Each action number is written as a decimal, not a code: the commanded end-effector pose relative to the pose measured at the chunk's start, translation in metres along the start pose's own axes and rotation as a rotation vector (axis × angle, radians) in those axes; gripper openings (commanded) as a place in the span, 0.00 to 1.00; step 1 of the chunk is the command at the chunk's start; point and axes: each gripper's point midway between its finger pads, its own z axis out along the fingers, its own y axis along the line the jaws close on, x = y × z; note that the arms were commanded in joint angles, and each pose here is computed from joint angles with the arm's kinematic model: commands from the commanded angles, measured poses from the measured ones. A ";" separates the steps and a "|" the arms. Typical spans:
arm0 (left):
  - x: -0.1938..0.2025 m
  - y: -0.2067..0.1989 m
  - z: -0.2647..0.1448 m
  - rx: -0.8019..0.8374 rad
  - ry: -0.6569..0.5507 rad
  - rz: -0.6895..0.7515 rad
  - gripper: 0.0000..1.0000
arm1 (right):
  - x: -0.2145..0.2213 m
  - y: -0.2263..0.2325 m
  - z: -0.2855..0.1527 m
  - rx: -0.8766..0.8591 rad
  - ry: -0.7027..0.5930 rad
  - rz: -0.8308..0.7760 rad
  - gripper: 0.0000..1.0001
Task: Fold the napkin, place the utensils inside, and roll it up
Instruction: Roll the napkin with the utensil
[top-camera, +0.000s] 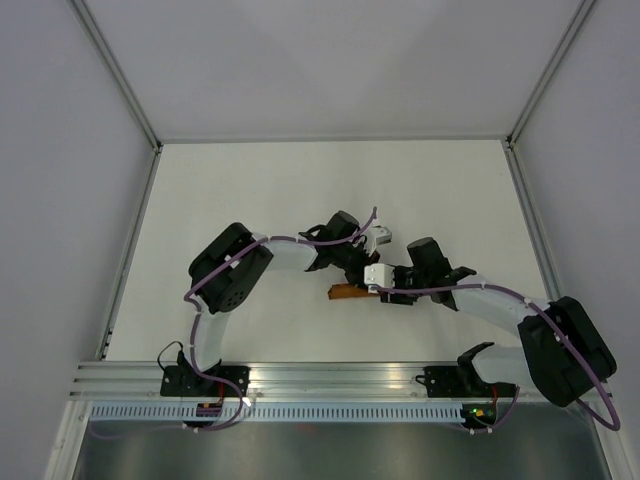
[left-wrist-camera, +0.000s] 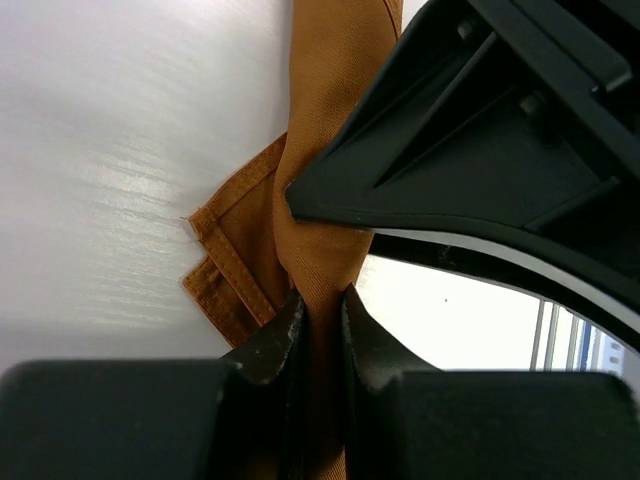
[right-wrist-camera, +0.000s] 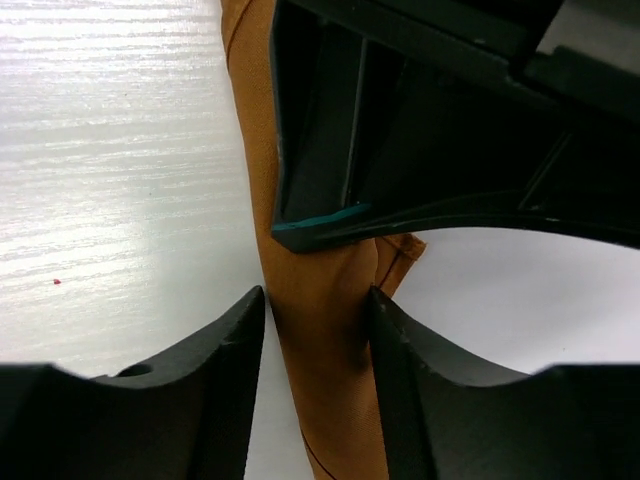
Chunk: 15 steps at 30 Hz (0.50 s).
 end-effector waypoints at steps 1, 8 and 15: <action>0.071 0.020 -0.002 -0.089 0.198 -0.198 0.19 | 0.007 0.001 0.004 -0.024 0.037 -0.020 0.48; 0.038 0.025 -0.015 -0.136 0.104 -0.184 0.42 | 0.011 0.009 0.007 -0.115 0.078 -0.005 0.21; -0.020 0.050 -0.057 -0.233 -0.148 -0.223 0.45 | 0.014 0.020 0.009 -0.236 0.114 0.029 0.13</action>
